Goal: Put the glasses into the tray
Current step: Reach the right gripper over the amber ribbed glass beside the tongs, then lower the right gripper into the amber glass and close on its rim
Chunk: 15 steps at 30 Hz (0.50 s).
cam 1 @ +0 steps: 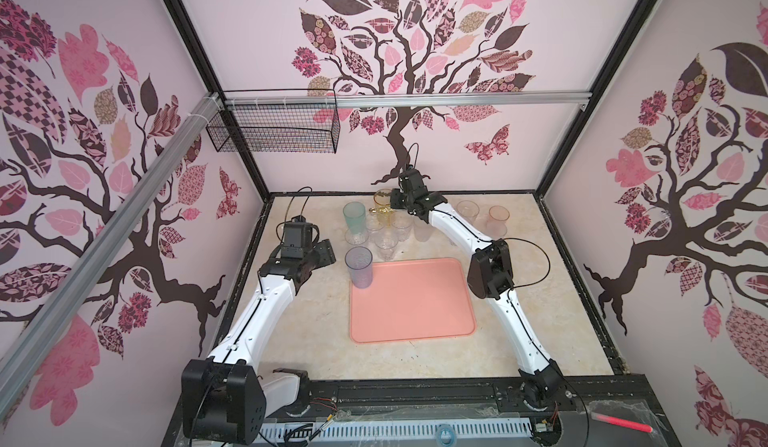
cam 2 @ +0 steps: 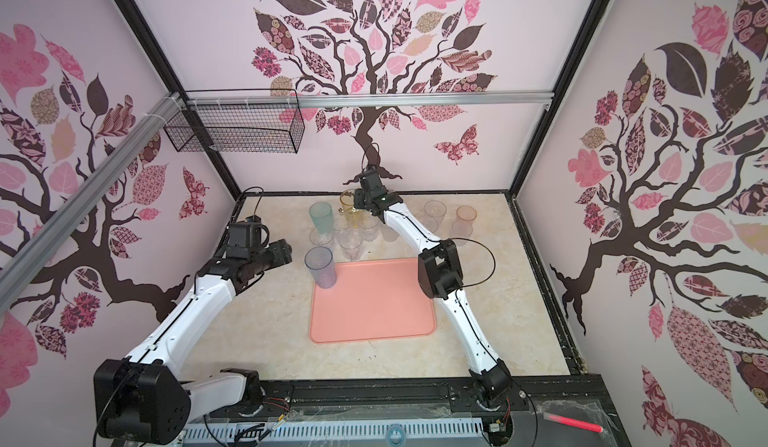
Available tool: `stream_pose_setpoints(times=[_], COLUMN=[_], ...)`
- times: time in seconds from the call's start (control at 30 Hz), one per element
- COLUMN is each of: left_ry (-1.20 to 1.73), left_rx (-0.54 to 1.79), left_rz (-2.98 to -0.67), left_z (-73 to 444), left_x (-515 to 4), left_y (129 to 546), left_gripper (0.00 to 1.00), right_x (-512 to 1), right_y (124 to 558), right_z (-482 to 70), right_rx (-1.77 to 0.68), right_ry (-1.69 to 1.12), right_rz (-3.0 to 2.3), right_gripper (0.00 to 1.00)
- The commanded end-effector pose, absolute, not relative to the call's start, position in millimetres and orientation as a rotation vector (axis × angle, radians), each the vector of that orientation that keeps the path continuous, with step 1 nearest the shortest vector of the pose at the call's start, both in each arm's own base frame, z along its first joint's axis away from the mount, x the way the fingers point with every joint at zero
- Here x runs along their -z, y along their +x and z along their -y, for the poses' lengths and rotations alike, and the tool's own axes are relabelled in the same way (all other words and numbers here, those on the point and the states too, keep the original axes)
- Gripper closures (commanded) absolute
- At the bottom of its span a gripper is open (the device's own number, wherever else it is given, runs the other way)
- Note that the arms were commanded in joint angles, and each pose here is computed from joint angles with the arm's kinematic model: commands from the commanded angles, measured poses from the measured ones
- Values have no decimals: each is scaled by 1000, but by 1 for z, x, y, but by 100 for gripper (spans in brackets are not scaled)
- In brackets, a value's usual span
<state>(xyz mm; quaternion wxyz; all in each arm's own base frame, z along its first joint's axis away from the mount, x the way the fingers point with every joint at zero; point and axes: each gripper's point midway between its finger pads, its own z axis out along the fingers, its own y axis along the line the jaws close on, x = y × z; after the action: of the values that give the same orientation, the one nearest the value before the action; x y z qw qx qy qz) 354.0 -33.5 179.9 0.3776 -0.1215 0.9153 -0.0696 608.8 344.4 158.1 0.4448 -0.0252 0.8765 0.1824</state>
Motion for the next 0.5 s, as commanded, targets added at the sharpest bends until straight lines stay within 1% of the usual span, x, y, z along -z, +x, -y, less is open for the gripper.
stream_pose_setpoints(times=[0.0, 0.1, 0.2, 0.3, 0.4, 0.47], left_ry=[-306, -305, -307, -308, -308, -308], left_rx=[167, 168, 166, 166, 166, 165], left_rz=[-2333, -2330, -2331, -2329, -2329, -2331], left_z=[31, 31, 31, 30, 30, 30], left_x=[-183, -185, -184, -185, -185, -184], left_y=[354, 354, 354, 354, 354, 354], left_gripper=[26, 26, 26, 26, 26, 26], right_x=[-152, -152, -150, -147, -141, -138], right_y=[605, 606, 607, 610, 611, 611], right_z=[-343, -343, -345, -346, -345, -345], right_rx=[-459, -456, -465, -463, -461, -463], right_ry=[-42, -40, -38, -32, -23, -21], right_rz=[-2191, -2193, -2193, -2191, -2197, -2202], right_gripper=[62, 65, 66, 64, 59, 60])
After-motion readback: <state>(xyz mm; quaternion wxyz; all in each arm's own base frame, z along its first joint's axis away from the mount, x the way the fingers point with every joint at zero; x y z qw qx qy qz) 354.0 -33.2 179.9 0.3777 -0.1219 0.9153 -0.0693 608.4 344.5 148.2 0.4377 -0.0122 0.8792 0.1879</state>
